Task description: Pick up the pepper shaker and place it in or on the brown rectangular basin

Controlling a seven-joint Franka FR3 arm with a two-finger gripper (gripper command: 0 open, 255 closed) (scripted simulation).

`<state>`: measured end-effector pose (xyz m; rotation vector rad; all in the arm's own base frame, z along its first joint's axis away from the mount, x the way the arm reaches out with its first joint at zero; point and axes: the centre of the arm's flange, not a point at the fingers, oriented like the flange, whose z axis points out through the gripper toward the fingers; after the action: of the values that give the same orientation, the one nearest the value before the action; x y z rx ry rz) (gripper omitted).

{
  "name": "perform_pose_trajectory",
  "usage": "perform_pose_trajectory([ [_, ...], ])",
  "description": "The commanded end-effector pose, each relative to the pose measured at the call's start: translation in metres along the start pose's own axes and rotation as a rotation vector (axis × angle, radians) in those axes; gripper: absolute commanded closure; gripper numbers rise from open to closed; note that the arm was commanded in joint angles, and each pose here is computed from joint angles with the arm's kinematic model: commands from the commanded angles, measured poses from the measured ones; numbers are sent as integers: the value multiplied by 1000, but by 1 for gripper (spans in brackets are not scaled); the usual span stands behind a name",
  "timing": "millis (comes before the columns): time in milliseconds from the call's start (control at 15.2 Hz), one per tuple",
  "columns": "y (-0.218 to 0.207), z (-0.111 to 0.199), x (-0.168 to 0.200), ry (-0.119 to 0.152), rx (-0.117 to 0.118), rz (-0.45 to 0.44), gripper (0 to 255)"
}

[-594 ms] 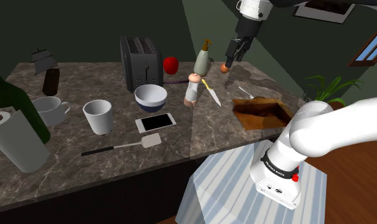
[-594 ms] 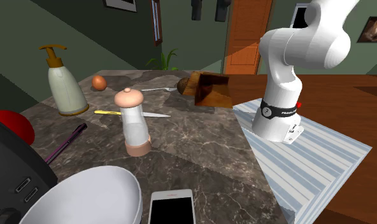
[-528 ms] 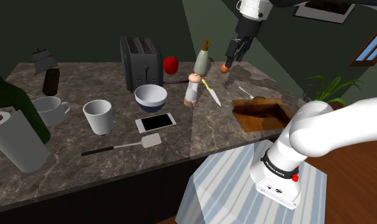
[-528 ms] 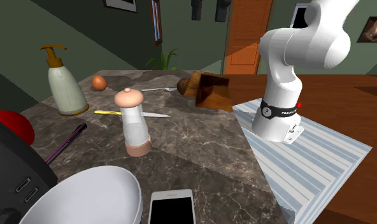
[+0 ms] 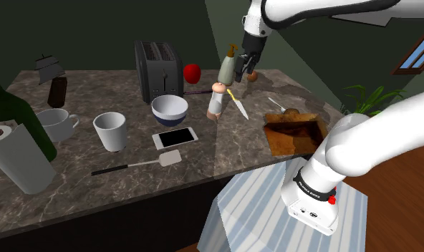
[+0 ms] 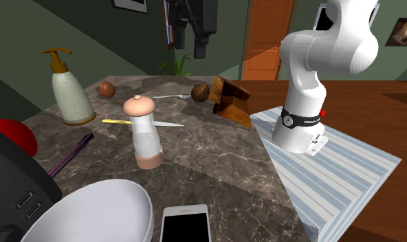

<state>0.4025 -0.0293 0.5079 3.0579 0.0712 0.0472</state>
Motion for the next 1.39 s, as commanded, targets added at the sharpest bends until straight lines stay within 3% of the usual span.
perform_pose_trajectory([
  [0, 3, 15, 22, -5, -14, -15, 0],
  [528, 14, 78, 98, -27, -63, -69, 0],
  [990, 16, 115, 97, -27, -63, -69, 0],
  [1320, 17, 118, 97, -27, -63, -69, 0],
])
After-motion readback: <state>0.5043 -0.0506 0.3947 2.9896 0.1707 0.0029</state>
